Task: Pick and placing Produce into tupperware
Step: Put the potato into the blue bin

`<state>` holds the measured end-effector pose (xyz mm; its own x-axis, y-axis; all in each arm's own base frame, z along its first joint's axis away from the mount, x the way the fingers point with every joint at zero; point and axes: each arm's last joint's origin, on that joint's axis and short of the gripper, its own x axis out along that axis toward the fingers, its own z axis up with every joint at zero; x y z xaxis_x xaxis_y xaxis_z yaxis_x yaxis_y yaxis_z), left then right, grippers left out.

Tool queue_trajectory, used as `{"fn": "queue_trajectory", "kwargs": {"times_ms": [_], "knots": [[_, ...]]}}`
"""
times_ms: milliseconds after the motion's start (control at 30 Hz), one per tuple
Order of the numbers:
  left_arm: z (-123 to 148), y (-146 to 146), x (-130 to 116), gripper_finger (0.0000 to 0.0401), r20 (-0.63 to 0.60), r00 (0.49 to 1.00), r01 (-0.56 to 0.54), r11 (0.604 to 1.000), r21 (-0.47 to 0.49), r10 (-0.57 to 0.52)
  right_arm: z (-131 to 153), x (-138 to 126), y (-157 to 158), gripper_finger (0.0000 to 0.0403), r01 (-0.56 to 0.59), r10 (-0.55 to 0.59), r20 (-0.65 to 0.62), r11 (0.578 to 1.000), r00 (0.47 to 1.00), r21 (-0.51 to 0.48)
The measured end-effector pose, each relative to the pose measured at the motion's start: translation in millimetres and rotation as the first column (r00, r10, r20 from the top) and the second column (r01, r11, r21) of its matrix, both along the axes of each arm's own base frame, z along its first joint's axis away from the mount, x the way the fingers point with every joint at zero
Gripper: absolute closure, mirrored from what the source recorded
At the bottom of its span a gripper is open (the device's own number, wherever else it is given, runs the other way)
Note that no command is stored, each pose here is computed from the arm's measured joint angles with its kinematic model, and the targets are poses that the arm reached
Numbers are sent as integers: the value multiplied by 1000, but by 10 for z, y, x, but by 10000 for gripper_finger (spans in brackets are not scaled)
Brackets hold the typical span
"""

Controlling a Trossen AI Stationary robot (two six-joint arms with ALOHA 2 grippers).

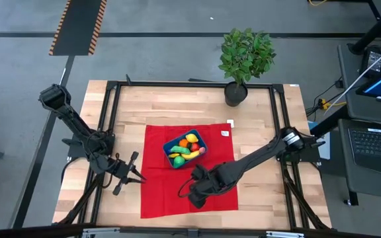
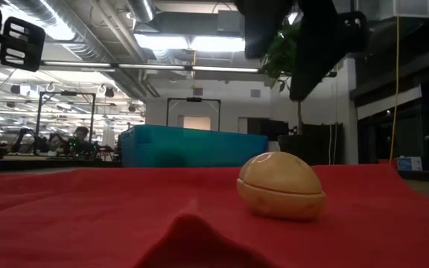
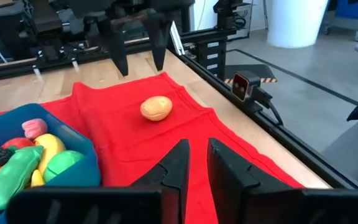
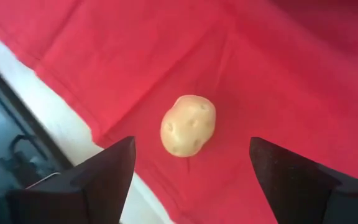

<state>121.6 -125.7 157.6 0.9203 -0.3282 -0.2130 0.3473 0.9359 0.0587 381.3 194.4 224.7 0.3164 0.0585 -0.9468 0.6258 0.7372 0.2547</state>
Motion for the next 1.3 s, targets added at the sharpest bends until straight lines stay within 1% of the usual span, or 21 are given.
{"fn": "queue_trajectory", "kwargs": {"times_ms": [167,400,567,633,733,867,1033,1300], "knots": [[-8,2,-1,340,-6,1000,0,1000,7,0,-145,52,26,88,-19,19,-16,1000,1000,-13],[-40,9,-7,327,-28,1000,0,999,35,1,-265,145,74,88,-18,17,22,1000,1000,6],[-51,12,-9,319,-36,999,0,999,44,1,-391,185,94,88,34,-34,7,999,999,18],[-52,12,-9,316,-36,999,0,999,45,1,-428,192,99,88,37,-37,0,999,999,18],[-52,12,-9,312,-37,999,0,999,46,1,-440,193,99,88,40,-39,-6,999,999,22],[-52,12,-9,309,-37,999,1,999,46,1,-442,183,94,88,84,-83,-20,996,996,30],[-52,12,-9,305,-37,999,1,999,46,1,-487,158,83,88,105,-104,-38,994,994,26],[-55,13,-9,310,-39,999,0,999,48,2,-559,187,98,88,114,-112,-37,993,993,29]]}}
